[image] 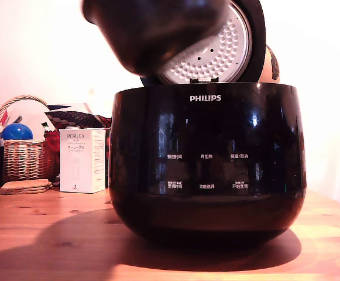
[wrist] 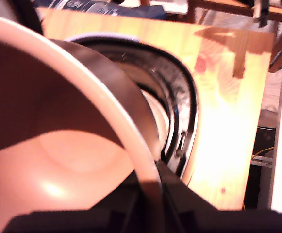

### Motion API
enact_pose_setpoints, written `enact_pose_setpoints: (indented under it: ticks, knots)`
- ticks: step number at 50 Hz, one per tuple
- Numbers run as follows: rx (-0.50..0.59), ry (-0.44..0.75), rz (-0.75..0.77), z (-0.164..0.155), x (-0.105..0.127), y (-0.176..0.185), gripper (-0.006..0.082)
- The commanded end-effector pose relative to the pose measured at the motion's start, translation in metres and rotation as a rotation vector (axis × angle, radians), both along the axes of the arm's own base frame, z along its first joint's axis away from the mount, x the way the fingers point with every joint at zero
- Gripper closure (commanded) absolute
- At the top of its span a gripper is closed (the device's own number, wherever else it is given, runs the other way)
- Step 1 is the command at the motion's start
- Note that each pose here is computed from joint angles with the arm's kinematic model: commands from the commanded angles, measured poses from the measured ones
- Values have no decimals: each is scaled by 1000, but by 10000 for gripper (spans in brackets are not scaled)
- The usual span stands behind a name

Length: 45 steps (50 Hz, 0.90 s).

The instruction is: Place the pot you are holding inside the rice cooker

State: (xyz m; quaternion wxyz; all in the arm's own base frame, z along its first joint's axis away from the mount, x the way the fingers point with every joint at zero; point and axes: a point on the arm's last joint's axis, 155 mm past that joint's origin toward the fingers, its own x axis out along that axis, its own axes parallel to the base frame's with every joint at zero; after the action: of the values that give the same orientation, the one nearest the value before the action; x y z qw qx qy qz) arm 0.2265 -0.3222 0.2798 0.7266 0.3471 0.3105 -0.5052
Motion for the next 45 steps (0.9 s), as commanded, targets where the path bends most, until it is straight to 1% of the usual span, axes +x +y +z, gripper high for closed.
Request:
enact_pose_setpoints:
  ticks: [1,13,21,29,34,43,45]
  knots:
    - [-36,-36,-17,8,7,-17,788]
    - [9,-42,-99,-13,6,-36,788]
    - [46,-39,-135,-27,6,-42,788]
    - [98,-48,-177,-41,9,-43,788]
    - [146,-88,-219,-48,14,-41,788]
    - [207,-110,-263,-58,17,-37,788]
    - [237,-131,-305,-61,18,-34,788]
